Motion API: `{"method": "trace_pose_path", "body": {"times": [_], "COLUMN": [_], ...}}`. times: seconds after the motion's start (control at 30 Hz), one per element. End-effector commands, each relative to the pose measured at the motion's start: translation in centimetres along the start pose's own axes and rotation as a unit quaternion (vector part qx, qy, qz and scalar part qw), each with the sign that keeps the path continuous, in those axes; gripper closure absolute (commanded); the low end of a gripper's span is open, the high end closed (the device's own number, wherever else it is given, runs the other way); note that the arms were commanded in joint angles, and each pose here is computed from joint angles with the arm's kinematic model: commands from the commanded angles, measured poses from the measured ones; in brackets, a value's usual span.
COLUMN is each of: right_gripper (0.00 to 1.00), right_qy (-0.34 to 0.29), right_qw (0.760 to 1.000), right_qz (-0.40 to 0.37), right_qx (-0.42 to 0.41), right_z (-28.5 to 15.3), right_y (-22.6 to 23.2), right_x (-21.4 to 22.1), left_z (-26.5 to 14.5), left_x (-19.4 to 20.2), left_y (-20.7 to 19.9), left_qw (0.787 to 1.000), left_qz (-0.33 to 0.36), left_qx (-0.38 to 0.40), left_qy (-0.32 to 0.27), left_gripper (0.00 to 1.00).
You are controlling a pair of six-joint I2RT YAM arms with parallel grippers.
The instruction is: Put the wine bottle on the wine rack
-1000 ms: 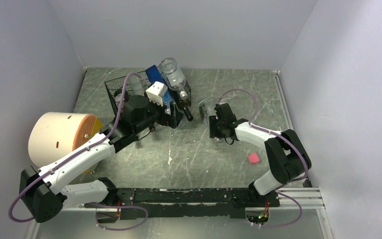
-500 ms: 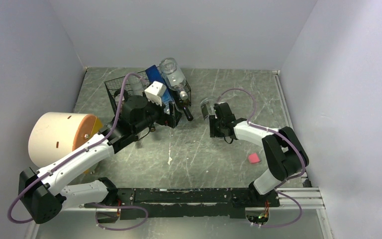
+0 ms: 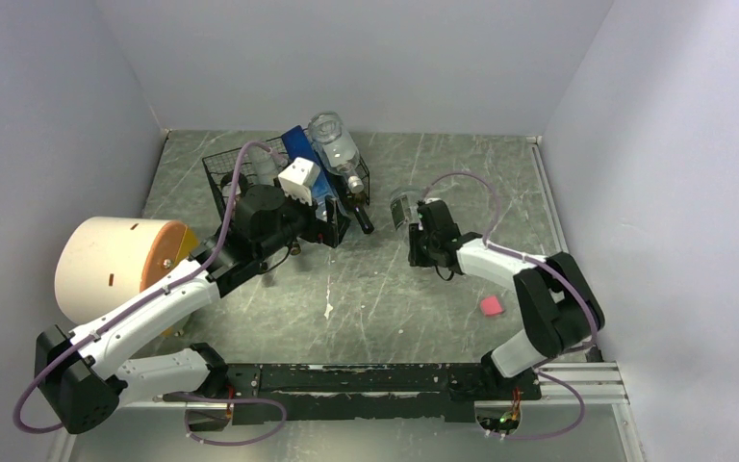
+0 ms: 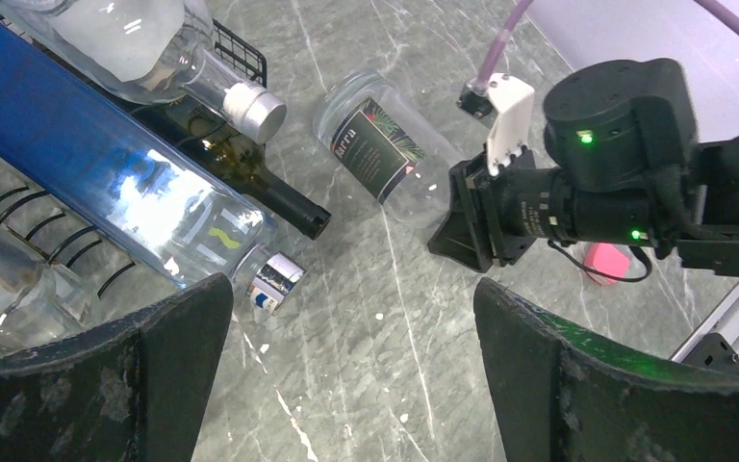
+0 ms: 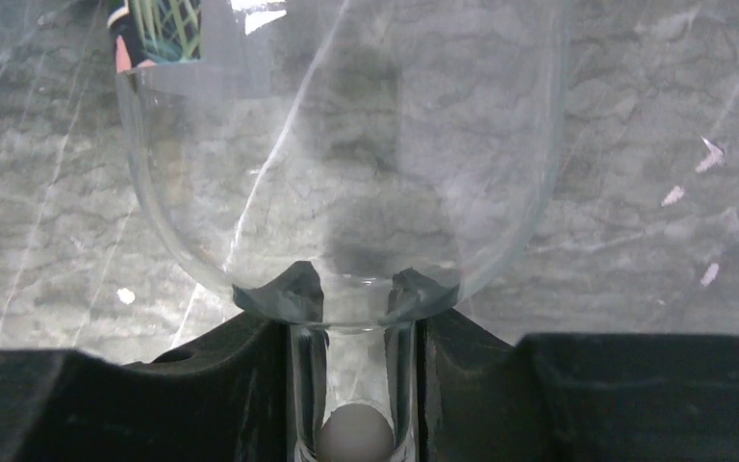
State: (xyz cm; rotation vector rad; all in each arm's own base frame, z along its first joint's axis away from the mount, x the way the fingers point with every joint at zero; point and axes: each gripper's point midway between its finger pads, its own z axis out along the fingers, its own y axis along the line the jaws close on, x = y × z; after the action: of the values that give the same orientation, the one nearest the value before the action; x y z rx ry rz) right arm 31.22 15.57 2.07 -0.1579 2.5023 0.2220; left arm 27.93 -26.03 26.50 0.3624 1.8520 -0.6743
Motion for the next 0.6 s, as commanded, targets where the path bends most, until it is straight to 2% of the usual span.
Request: {"method": "trace_pose_path", "body": {"times": [0.0, 0.37, 0.57], "right_gripper": [1.0, 1.0, 1.0], "right_qy": [-0.112, -0.184, -0.24], "right_qw": [0.993, 0.982, 0.967], "right_qz": [0.009, 0.018, 0.034], "right_qx": [-0.034, -0.05, -0.076], "right_z": [-2.9, -6.9, -11.0], "right_y": [1.2, 1.6, 2.6], "right_x": [-5.4, -8.4, -11.4], "left_z": [-0.5, -1.1, -2.3], "left_x": [-1.8, -2.2, -4.1], "left_y": [0.1, 0.4, 1.0], "left_qw": [1.0, 0.999, 0.998], "left_qz": [0.004, 0.002, 0.011], "left_qx": [-0.006, -0.013, -0.035], "left_qy": [-0.023, -0.032, -0.057], "left_gripper": [0.01, 0.01, 0.01]}}
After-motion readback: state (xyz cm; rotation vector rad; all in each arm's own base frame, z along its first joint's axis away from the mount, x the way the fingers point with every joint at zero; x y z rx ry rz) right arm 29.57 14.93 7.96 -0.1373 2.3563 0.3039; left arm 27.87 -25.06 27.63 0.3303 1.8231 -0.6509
